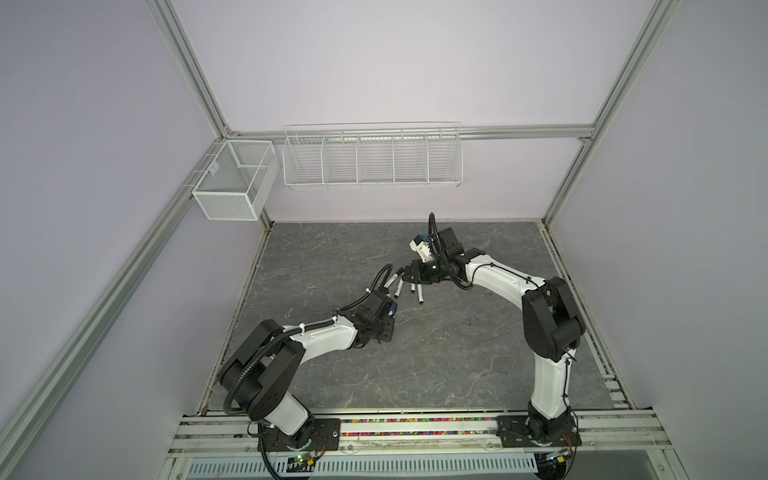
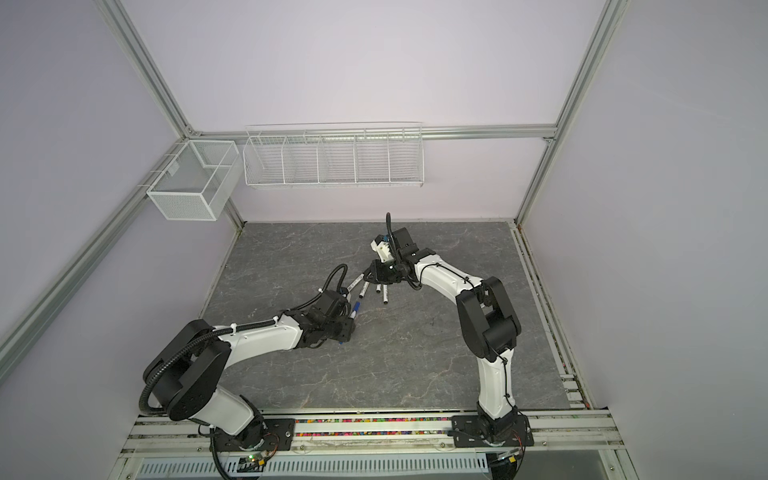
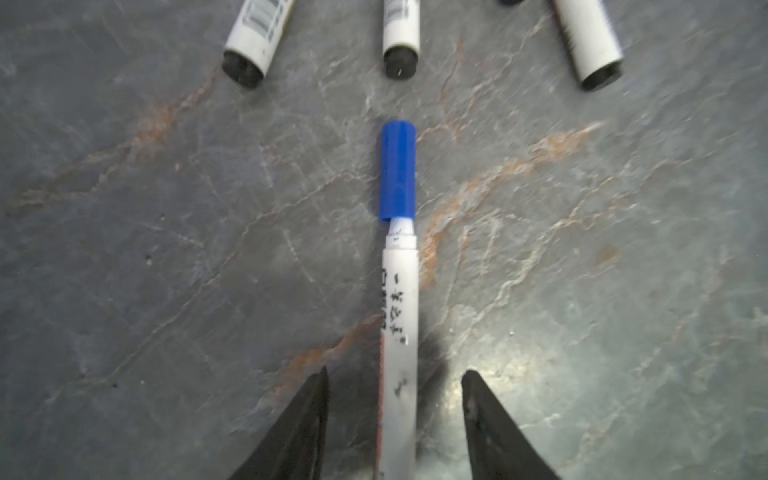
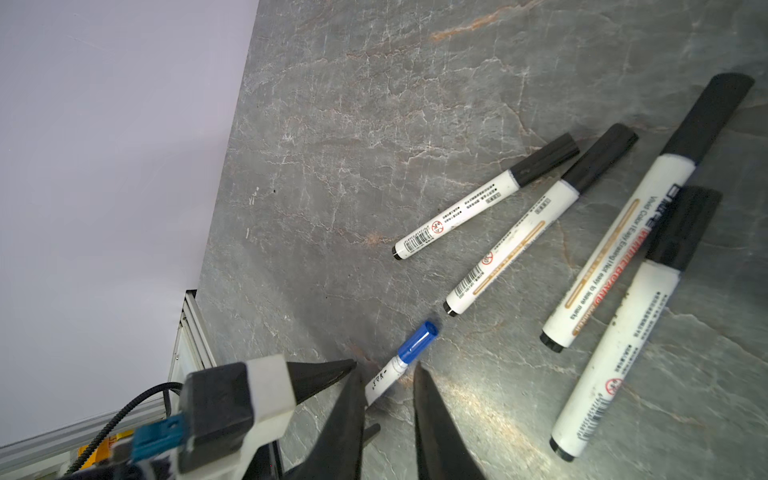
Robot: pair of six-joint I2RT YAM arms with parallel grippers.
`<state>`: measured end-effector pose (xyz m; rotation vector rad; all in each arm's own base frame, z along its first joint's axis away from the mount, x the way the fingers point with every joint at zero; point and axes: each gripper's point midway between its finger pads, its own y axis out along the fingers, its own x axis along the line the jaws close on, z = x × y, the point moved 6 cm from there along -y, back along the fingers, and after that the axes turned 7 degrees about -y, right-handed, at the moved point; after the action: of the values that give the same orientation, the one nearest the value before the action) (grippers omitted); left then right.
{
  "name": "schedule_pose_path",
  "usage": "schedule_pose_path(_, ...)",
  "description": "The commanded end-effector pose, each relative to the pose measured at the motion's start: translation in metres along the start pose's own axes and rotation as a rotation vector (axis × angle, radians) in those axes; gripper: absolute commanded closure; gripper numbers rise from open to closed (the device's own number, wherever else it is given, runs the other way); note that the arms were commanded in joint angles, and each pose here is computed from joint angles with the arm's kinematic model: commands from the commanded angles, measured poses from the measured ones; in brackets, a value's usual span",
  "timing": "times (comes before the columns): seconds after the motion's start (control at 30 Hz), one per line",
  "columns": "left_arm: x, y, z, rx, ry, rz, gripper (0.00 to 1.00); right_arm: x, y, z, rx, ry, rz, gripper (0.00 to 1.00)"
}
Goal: Insert the pens into the pen caps
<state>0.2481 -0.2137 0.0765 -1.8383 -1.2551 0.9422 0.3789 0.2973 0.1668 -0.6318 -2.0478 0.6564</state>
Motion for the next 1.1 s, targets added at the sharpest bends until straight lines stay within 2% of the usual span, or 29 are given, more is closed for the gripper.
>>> schedule_pose_path(0.0, 0.005, 0.006, 0.01, 0.096, 0.028, -0.06, 0.5, 0.013, -0.016, -0.003, -0.028, -0.046, -0.015, 0.75)
schedule_pose_path(0.1, 0.005, 0.007, 0.019, 0.159, 0.032, -0.059, 0.55, 0.013, -0.017, -0.002, -0.026, -0.052, -0.01, 0.74)
schedule_pose_path(0.33, 0.0, -0.001, 0.025, 0.237, 0.021, -0.041, 0.79, 0.011, -0.018, -0.002, -0.027, -0.051, 0.004, 0.74)
schedule_pose_path(0.57, -0.011, -0.023, 0.012, 0.212, 0.031, 0.026, 1.0, 0.011, -0.02, 0.002, -0.022, -0.05, 0.002, 0.74)
schedule_pose_path(0.7, -0.021, -0.051, -0.006, 0.109, 0.033, 0.109, 1.0, 0.017, -0.025, 0.009, -0.011, -0.077, -0.02, 0.72)
schedule_pose_path(0.83, -0.026, -0.082, -0.031, -0.093, -0.005, 0.177, 1.0, 0.03, -0.031, 0.017, 0.011, -0.126, -0.098, 0.61)
schedule_pose_path(0.93, -0.03, -0.094, -0.044, -0.216, 0.009, 0.214, 1.0, 0.044, -0.031, 0.018, 0.015, -0.149, -0.169, 0.51)
schedule_pose_path(1.07, -0.034, -0.099, -0.059, -0.289, 0.011, 0.227, 1.0, 0.057, -0.03, 0.014, 0.005, -0.165, -0.216, 0.49)
